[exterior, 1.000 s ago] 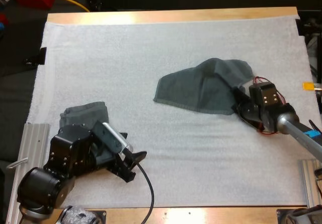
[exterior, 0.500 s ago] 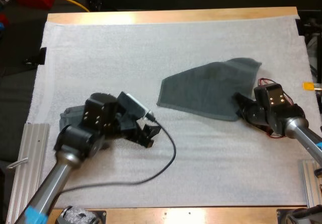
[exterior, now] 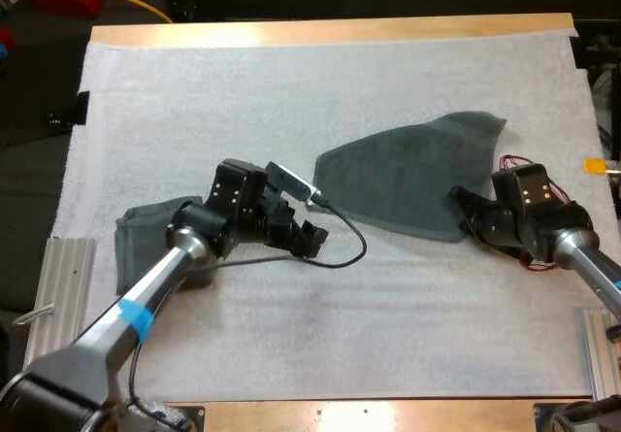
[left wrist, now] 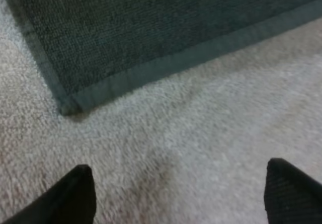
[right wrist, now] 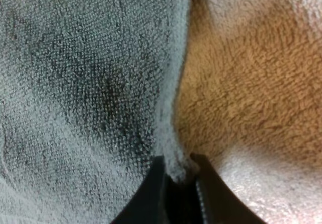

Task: Pick towel from pile, fold and stack

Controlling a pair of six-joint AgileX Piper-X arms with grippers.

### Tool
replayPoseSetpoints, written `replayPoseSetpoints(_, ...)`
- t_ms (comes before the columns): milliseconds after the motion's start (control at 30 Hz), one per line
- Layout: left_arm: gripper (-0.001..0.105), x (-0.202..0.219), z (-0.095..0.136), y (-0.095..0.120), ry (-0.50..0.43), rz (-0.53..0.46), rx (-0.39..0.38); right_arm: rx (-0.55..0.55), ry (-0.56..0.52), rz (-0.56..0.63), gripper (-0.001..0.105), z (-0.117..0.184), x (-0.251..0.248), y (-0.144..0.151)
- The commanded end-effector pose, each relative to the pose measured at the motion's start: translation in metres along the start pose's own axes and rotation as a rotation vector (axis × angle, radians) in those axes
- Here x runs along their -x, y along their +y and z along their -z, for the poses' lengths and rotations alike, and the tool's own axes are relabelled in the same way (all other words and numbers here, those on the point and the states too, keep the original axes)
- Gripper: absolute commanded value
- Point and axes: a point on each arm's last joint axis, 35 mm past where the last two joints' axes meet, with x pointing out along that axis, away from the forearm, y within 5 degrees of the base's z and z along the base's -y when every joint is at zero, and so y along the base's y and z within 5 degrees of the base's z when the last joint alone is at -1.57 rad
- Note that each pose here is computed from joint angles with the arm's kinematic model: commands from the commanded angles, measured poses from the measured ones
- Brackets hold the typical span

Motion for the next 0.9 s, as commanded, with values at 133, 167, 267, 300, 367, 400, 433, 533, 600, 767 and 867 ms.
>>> replayPoseSetpoints(133,0.067,-0.019,-0.02,0.006,-0.012,-0.006,0.009,0.014,-0.003,0.002,0.0,0.0,0.003,0.0)
replayPoseSetpoints(167,0.067,-0.022,-0.023,0.008,-0.01,-0.013,0.01,0.014,-0.004,0.001,0.0,0.0,0.003,0.001)
replayPoseSetpoints(267,0.067,-0.032,-0.035,0.014,-0.009,-0.041,0.027,0.014,-0.005,0.0,0.0,0.0,0.003,0.001)
replayPoseSetpoints(300,0.067,-0.033,-0.038,0.015,-0.012,-0.049,0.033,0.014,-0.005,0.0,0.0,0.0,0.003,0.001)
replayPoseSetpoints(367,0.067,-0.04,-0.046,0.022,-0.009,-0.072,0.072,0.014,-0.005,0.0,0.0,0.0,0.003,0.001)
replayPoseSetpoints(400,0.067,-0.042,-0.047,0.025,-0.005,-0.073,0.087,0.014,-0.005,0.0,0.0,0.0,0.003,0.001)
replayPoseSetpoints(433,0.067,-0.045,-0.05,0.029,0.002,-0.075,0.104,0.014,-0.005,0.0,0.0,0.0,0.003,0.001)
replayPoseSetpoints(533,0.067,-0.051,-0.053,0.039,0.027,-0.085,0.13,0.014,-0.005,0.001,0.0,0.0,0.003,0.001)
replayPoseSetpoints(600,0.067,-0.056,-0.053,0.045,0.052,-0.089,0.151,0.014,-0.007,0.003,0.0,0.0,0.003,0.001)
replayPoseSetpoints(767,0.067,-0.066,-0.048,0.052,0.138,0.013,0.209,0.014,-0.009,0.005,0.0,0.0,0.003,0.0)
replayPoseSetpoints(867,0.067,-0.066,-0.047,0.051,0.153,0.051,0.219,0.014,-0.009,0.005,0.0,0.0,0.003,0.0)
